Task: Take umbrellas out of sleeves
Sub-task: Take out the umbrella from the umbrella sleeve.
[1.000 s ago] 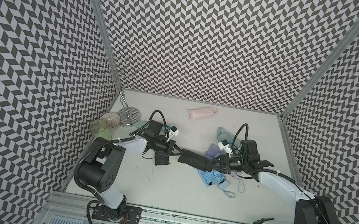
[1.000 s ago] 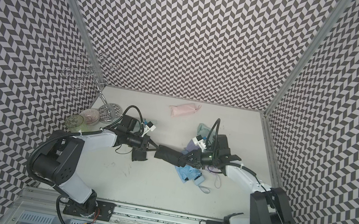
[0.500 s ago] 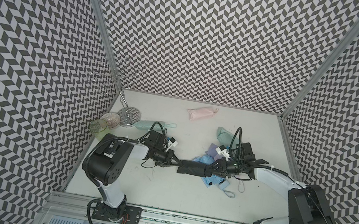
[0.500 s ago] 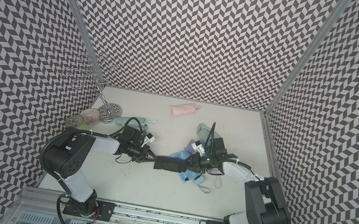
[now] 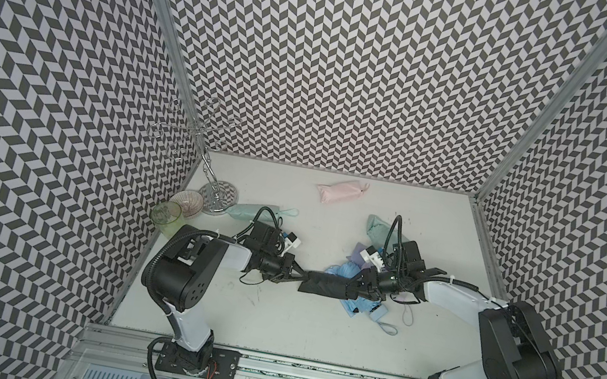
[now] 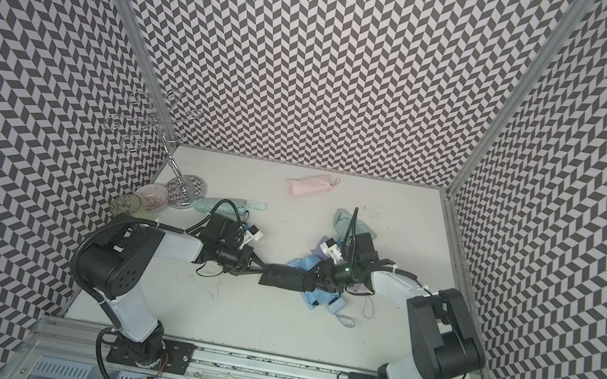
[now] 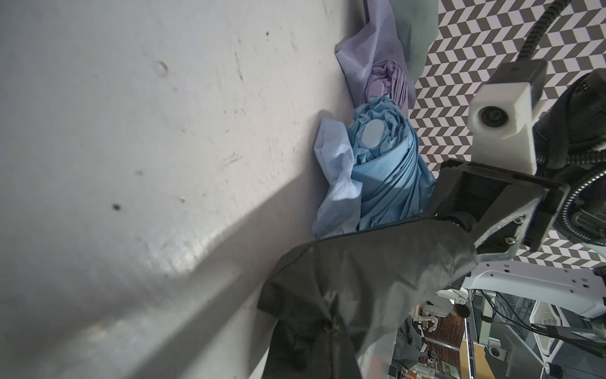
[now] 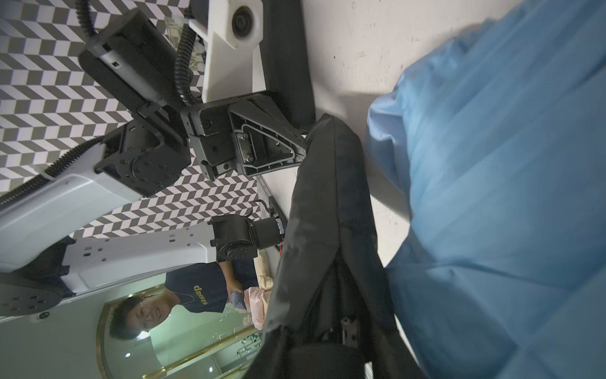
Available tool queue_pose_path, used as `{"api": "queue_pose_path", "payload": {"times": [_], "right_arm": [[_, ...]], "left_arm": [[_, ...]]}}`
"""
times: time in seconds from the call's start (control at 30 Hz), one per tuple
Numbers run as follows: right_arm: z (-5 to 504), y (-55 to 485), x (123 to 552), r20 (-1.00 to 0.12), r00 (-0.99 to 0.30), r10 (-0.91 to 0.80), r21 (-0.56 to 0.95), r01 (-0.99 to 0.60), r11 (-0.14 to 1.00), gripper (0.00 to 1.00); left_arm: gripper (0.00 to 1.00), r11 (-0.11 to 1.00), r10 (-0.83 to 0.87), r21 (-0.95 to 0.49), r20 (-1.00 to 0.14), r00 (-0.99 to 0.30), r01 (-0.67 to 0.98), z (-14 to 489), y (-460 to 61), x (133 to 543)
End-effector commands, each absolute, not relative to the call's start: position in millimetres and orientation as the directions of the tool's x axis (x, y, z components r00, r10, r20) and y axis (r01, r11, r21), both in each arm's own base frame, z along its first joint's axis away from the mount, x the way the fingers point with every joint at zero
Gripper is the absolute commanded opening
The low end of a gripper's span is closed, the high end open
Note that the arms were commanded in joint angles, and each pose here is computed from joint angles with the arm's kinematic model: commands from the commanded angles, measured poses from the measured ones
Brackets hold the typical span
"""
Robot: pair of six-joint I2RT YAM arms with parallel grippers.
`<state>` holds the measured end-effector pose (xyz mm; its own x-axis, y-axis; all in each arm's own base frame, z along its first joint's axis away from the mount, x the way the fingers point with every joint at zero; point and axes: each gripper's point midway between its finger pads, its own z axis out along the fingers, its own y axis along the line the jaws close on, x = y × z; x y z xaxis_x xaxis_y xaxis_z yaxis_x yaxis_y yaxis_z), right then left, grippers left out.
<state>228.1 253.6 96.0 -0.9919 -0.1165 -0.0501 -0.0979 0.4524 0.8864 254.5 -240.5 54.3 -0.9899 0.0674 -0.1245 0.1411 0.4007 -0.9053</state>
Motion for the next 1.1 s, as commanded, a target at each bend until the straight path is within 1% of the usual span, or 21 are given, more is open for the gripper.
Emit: {"api": "queue_pose_path", "payload": {"times": [0.0,0.13,0.17,0.2,0.23,0.27,0.3,0.4,0.47,0.5,0.53,0.57,0.63,0.67,0.87,1.07], "right_arm": [[111,270,241,-0.157,-0.978,-0.135,0.895,-0.199,0.4,0.42],[114,277,242,-0.169,-0.975,-0.145,0.895,-0.213,0.392,0.39],[114,279,242,-0.169,-0.974,-0.148,0.895,-0.215,0.39,0.35],[115,279,242,-0.17,-0.974,-0.15,0.895,-0.216,0.39,0.28],[115,279,243,-0.17,-0.974,-0.148,0.894,-0.215,0.393,0.24],[117,279,243,-0.172,-0.974,-0.147,0.892,-0.217,0.397,0.14],[118,279,243,-0.174,-0.974,-0.148,0.891,-0.219,0.396,0.08],[127,279,244,-0.192,-0.97,-0.147,0.891,-0.235,0.387,0.0],[137,277,245,-0.21,-0.968,-0.14,0.896,-0.248,0.367,0.0],[140,275,246,-0.216,-0.968,-0.13,0.899,-0.249,0.36,0.0],[146,273,247,-0.225,-0.967,-0.118,0.904,-0.252,0.344,0.0],[152,271,248,-0.235,-0.966,-0.106,0.91,-0.257,0.324,0.0],[164,266,251,-0.264,-0.961,-0.081,0.914,-0.276,0.297,0.0],[170,264,252,-0.283,-0.957,-0.07,0.913,-0.291,0.287,0.0],[207,249,252,-0.379,-0.925,-0.011,0.9,-0.371,0.227,0.0],[230,236,251,-0.417,-0.909,0.003,0.894,-0.409,0.182,0.0]], "left_arm": [[0.0,0.358,0.1,-0.924,-0.103,-0.99,0.132,54,-246,245],[0.0,0.347,0.1,-0.928,-0.108,-0.989,0.136,57,-248,247],[0.0,0.344,0.1,-0.929,-0.107,-0.989,0.135,58,-248,247],[0.0,0.343,0.1,-0.929,-0.107,-0.989,0.135,58,-248,248],[0.0,0.343,0.099,-0.93,-0.107,-0.989,0.135,59,-249,249],[0.0,0.342,0.098,-0.93,-0.11,-0.989,0.137,60,-249,250],[0.0,0.341,0.099,-0.93,-0.112,-0.989,0.139,61,-249,251],[0.05,0.353,0.096,-0.924,-0.122,-0.988,0.148,65,-248,255],[0.11,0.37,0.093,-0.914,-0.141,-0.986,0.166,70,-245,260],[0.18,0.373,0.09,-0.911,-0.151,-0.984,0.174,72,-244,262],[0.32,0.376,0.082,-0.908,-0.167,-0.983,0.185,77,-242,266],[0.5,0.379,0.071,-0.905,-0.18,-0.981,0.194,81,-240,269],[0.9,0.382,0.055,-0.897,-0.218,-0.974,0.222,92,-236,276],[1.0,0.382,0.051,-0.894,-0.235,-0.971,0.236,98,-235,279],[1.0,0.373,0.008,-0.872,-0.34,-0.94,0.318,135,-229,295],[1.0,0.315,-0.017,-0.843,-0.464,-0.886,0.436,186,-231,300]]}}
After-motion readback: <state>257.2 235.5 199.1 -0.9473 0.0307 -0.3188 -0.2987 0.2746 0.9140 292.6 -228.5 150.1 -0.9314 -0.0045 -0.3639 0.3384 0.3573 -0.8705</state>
